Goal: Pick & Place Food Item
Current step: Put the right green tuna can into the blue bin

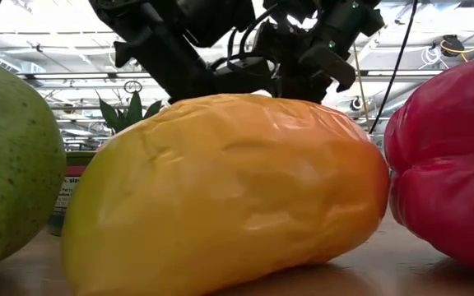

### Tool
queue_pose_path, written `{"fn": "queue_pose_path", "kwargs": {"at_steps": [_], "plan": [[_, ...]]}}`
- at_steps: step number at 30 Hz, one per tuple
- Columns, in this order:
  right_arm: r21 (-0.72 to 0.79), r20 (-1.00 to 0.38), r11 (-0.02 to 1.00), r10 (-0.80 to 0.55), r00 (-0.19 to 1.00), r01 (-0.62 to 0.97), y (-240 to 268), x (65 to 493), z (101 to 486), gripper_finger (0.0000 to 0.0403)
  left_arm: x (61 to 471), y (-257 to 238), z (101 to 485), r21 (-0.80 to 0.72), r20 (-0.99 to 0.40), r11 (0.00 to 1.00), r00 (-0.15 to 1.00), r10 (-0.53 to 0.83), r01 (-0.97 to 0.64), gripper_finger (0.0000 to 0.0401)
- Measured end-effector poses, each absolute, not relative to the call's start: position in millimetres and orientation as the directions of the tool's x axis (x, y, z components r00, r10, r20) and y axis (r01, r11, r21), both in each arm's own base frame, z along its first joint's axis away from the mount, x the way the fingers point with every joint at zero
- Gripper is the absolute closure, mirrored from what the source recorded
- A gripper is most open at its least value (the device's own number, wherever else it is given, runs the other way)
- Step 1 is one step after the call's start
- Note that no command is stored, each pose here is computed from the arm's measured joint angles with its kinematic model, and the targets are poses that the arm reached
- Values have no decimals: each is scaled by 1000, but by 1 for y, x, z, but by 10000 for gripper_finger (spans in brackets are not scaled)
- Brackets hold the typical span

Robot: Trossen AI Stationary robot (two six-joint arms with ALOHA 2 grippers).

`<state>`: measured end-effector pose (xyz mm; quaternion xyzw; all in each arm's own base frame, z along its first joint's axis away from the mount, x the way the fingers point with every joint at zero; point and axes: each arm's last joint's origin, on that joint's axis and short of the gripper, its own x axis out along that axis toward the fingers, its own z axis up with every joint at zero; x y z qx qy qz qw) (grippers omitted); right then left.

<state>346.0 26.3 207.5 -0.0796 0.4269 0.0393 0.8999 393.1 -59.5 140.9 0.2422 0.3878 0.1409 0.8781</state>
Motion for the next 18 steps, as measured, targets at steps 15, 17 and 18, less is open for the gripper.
{"fn": "queue_pose_path", "kwargs": {"at_steps": [15,17,18], "plan": [[-118,-772,983,-2,636,-140,28,346,209,403,392,-69,141,553,-616,833,676,405,5,257],[-117,-773,982,2,634,-145,28,346,209,402,392,-71,141,559,-616,829,677,403,16,257],[-115,-773,983,4,634,-146,28,346,209,402,392,-72,141,558,-616,829,677,402,16,257]]}}
